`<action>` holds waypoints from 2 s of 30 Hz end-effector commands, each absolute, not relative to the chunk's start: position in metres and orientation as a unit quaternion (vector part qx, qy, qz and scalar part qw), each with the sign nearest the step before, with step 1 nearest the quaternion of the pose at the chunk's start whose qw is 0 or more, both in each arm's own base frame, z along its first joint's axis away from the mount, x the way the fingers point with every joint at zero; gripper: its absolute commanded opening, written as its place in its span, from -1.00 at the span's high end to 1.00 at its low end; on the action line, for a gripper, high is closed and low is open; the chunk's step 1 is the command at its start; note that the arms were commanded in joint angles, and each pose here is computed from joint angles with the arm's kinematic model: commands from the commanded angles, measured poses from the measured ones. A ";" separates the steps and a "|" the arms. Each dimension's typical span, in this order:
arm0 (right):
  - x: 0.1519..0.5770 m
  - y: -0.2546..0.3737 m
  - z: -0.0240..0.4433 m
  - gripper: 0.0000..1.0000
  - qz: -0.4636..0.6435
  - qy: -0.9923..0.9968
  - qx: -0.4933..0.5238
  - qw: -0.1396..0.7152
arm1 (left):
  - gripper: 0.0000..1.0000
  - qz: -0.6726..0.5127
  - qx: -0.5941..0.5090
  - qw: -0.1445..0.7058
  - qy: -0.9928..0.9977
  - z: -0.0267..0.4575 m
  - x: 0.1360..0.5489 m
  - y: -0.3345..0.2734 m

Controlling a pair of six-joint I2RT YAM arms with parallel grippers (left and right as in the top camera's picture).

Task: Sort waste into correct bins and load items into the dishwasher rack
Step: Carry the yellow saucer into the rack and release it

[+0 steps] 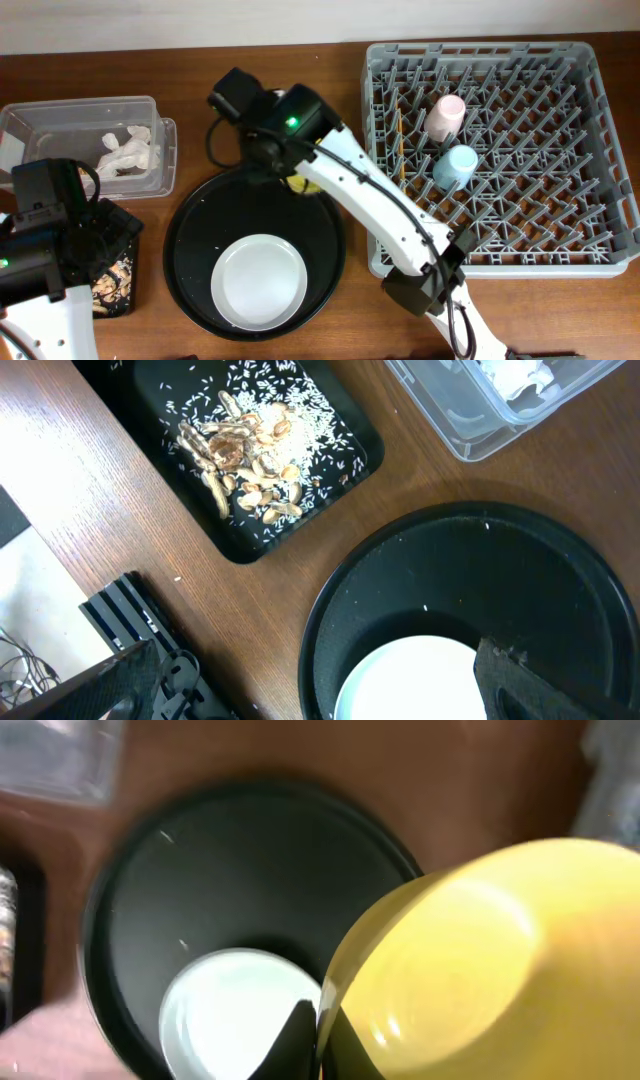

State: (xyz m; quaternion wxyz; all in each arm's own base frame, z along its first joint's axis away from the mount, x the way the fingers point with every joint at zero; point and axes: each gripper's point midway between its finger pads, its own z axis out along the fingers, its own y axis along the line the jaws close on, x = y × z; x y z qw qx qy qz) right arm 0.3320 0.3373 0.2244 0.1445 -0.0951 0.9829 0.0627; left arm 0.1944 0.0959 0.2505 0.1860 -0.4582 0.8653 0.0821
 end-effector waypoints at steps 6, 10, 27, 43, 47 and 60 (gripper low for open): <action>0.302 0.327 0.292 0.92 0.148 0.969 -0.115 0.158 | -0.99 0.087 -0.459 0.195 0.862 0.256 0.193 0.099; 0.303 0.280 0.348 0.92 0.176 0.956 -0.091 0.217 | -0.99 0.088 -0.459 0.195 0.862 0.256 0.193 0.099; 0.361 0.056 0.290 0.92 0.400 0.907 0.113 0.067 | -0.99 0.088 -0.459 0.195 0.862 0.256 0.193 0.099; 0.312 0.035 0.200 0.92 0.599 0.769 0.223 -0.002 | -0.99 0.088 -0.459 0.195 0.862 0.256 0.193 0.099; 0.310 0.026 0.183 0.92 0.599 0.765 0.235 0.011 | -0.99 0.088 -0.459 0.195 0.862 0.256 0.193 0.099; 0.329 -0.099 0.157 0.37 0.309 0.891 0.326 0.065 | -0.99 0.088 -0.459 0.195 0.862 0.256 0.193 0.099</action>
